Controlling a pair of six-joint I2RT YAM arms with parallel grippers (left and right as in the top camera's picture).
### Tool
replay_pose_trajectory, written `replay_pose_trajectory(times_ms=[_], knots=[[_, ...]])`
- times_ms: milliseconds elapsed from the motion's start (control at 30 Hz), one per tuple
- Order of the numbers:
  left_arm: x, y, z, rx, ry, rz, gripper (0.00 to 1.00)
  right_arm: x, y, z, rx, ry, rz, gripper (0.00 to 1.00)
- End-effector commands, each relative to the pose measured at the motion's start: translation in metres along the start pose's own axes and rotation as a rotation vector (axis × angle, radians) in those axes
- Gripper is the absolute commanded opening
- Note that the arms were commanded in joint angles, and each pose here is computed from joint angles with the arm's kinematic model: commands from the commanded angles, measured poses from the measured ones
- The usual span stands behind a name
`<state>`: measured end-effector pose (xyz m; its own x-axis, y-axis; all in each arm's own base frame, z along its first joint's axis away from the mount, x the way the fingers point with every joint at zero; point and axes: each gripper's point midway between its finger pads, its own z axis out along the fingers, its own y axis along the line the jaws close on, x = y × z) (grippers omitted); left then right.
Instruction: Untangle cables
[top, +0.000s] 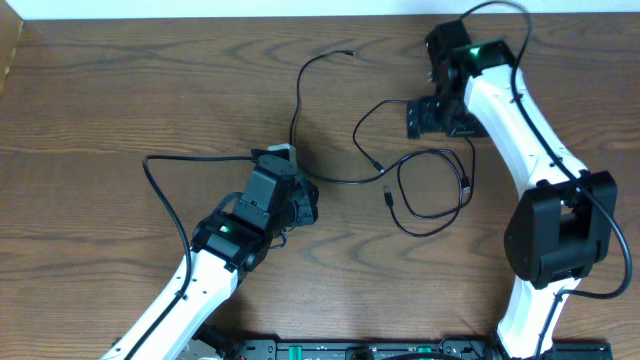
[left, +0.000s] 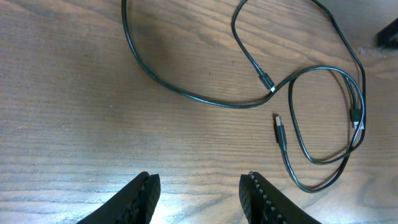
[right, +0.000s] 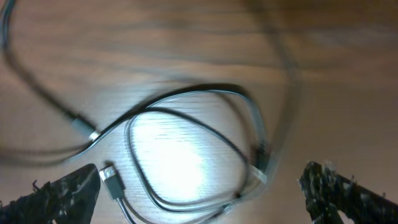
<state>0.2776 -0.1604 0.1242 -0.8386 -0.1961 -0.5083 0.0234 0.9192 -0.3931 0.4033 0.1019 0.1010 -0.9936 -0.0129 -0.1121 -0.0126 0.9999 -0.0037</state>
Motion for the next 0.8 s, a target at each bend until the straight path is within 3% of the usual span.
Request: replay_pose_trajectory(times_ms=[0,133,600,767], knots=[[-0.001,0.005,0.000,-0.018,-0.007,0.014,0.47,0.019,0.038,0.010,-0.234,0.045,-0.277,0.99],[-0.001,0.005,0.000,-0.018,-0.007,0.014,0.47,0.028,0.035,0.020,-0.235,0.057,-0.425,0.99],[0.003,0.007,0.000,-0.029,0.009,0.021,0.47,0.010,-0.002,0.032,-0.179,-0.004,-0.597,0.98],[0.003,0.007,0.000,-0.029,0.008,0.021,0.47,0.009,0.003,0.035,-0.256,-0.023,-0.659,0.95]])
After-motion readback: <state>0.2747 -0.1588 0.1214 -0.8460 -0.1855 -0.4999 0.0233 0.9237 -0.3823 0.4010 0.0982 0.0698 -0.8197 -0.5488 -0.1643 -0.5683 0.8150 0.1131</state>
